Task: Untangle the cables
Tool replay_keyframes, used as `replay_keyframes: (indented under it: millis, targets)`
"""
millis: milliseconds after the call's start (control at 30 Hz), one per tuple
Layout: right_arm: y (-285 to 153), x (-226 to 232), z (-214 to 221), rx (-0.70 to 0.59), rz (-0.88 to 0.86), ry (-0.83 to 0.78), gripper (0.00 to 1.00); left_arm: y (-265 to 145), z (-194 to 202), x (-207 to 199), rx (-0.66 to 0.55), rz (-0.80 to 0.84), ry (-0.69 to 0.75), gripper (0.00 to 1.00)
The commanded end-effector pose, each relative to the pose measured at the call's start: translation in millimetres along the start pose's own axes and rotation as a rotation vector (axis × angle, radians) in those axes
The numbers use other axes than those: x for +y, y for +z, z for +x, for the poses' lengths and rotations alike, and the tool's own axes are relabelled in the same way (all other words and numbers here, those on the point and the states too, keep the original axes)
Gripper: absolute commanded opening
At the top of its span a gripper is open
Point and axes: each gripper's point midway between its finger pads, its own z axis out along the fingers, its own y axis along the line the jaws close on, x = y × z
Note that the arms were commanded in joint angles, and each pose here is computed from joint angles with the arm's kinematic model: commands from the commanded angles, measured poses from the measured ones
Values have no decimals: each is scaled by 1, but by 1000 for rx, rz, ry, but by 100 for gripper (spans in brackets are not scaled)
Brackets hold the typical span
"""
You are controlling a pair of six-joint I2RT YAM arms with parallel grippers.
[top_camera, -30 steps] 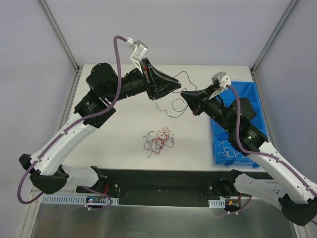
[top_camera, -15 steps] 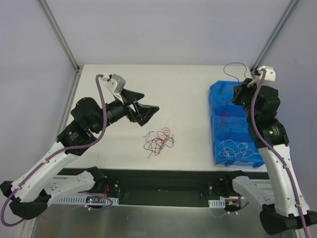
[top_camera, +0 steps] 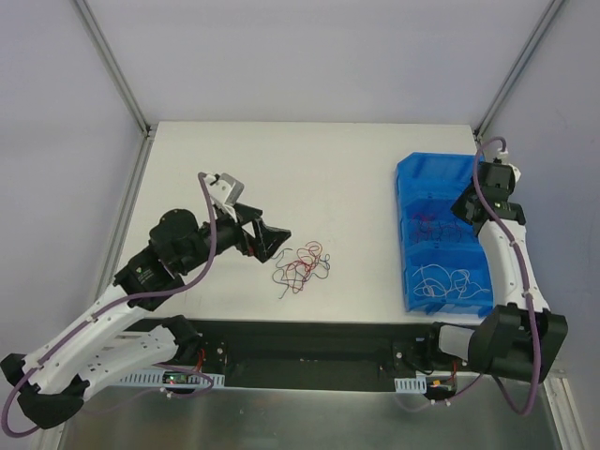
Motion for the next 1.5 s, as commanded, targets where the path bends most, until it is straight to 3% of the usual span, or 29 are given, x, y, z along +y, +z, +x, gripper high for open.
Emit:
replay_keyframes:
  millis: [0, 167, 233, 500, 700, 967, 1100, 1267, 1467]
  targets:
    - [17, -8, 17, 90, 53, 114, 0, 10, 38, 14, 97, -44, -35, 99]
    - [38, -13, 50, 304, 74, 205, 0, 26, 71, 29, 196, -107, -76, 99]
    - [43, -15, 58, 328, 76, 246, 0, 33, 78, 32, 227, -121, -88, 99]
    - [42, -7, 57, 290, -1, 232, 22, 55, 107, 64, 305, -291, -159, 99]
    - [29, -20, 46, 191, 15, 134, 47, 78, 124, 81, 385, -335, -224, 99]
    - [-11, 15, 36, 86, -103, -26, 61, 97, 171, 96, 537, -349, -204, 93]
    - [-41, 58, 44, 19, -251, -163, 64, 103, 186, 101, 582, -339, -180, 82]
    - [-70, 105, 65, 29, -413, -261, 64, 107, 206, 105, 635, -343, -191, 70]
    - [-105, 161, 108, 105, -664, -368, 65, 111, 226, 118, 693, -370, -160, 40]
